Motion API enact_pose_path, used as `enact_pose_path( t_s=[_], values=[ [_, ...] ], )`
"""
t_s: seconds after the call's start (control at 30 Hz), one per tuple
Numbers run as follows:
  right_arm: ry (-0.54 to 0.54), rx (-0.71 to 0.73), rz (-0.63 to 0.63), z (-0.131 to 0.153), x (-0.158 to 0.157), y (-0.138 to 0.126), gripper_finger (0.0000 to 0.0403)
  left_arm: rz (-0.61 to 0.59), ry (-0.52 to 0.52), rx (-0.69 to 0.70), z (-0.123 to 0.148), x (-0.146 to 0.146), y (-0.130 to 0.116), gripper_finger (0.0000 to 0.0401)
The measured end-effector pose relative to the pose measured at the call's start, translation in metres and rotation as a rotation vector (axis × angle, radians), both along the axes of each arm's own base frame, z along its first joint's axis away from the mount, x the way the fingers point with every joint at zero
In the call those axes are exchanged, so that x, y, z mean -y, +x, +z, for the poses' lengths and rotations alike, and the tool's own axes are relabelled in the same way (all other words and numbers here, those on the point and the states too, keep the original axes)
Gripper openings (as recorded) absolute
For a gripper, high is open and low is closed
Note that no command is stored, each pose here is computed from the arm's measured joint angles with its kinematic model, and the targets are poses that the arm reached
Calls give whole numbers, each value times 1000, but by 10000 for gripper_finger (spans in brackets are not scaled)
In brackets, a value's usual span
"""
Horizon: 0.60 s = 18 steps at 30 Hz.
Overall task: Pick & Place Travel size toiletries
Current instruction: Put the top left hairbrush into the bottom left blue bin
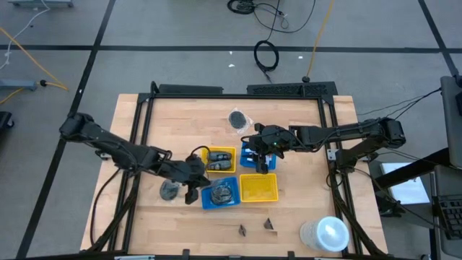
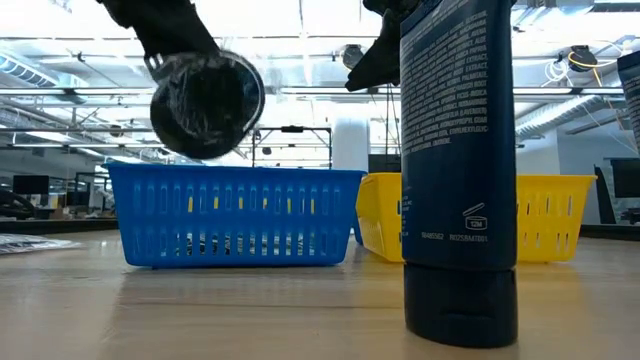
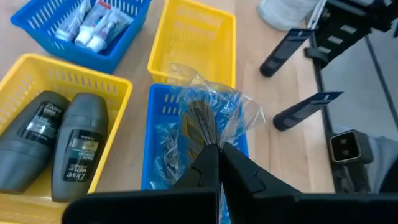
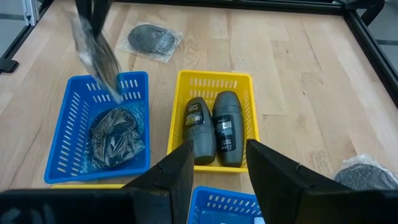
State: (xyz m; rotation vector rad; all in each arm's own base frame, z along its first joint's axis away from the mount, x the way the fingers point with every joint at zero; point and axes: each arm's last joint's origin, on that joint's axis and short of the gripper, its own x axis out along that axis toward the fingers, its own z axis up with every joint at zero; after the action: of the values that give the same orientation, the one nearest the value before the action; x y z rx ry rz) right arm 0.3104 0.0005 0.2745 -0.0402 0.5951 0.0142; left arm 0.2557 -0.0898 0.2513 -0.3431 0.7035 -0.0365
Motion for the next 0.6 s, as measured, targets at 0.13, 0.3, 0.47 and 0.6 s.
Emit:
enact_pose_path(
  t_s=[0.13,0.3,0.47,0.6],
  values=[
    [0,0,0,0,0,0,141,-7,-12,-31,-7,-2,6,0],
    [-1,0,1,0,0,0,141,6,26,-68,-16,-6,11,0],
    [-1,0,0,0,0,0,141,32,57,-116,-26,-13,15,0],
    [-1,0,0,0,0,0,141,56,102,-136,-28,-19,15,0]
  ],
)
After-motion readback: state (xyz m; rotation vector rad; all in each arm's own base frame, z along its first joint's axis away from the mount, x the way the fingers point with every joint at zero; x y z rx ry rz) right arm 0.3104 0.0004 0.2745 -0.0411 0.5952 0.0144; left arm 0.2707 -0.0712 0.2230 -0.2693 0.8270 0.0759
